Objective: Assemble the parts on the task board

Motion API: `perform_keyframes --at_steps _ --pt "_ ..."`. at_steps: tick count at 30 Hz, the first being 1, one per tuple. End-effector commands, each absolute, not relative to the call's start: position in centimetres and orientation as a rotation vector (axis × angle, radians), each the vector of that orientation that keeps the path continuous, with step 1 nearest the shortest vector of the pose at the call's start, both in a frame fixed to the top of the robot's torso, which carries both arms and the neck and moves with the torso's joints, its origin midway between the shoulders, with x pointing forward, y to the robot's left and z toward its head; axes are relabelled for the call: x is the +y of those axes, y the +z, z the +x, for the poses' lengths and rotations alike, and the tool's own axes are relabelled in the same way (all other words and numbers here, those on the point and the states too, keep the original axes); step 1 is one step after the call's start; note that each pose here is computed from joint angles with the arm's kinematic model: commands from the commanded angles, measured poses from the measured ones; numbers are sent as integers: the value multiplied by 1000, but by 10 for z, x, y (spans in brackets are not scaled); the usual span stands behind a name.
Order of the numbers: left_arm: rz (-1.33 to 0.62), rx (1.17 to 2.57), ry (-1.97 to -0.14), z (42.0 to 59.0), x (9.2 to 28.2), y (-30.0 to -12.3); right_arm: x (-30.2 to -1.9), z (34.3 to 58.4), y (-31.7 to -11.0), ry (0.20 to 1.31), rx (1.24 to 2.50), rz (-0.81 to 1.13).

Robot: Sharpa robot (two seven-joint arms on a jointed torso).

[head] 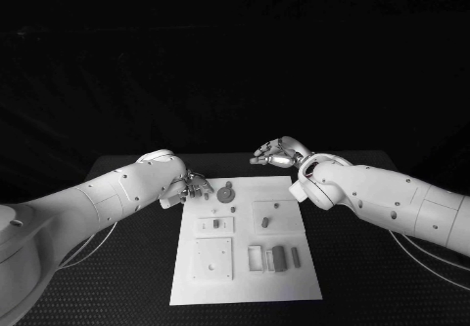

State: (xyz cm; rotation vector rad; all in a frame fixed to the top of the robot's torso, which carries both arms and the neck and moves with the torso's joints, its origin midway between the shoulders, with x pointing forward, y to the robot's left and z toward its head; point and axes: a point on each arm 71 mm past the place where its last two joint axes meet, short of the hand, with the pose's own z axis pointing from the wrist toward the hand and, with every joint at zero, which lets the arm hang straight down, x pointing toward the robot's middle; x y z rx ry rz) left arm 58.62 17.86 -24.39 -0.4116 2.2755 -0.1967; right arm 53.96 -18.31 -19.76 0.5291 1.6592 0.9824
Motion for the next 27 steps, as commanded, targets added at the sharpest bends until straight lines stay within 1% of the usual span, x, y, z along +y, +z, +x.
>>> perform_keyframes --at_steps 1,8,27 --pt "-377 2294 -194 586 177 -245 -183 539 -197 991 1670 523" --pt "-381 2294 -183 587 181 -247 -183 539 -197 991 1667 523" --pt "-383 2288 -190 587 179 -249 -182 540 -197 991 1664 523"
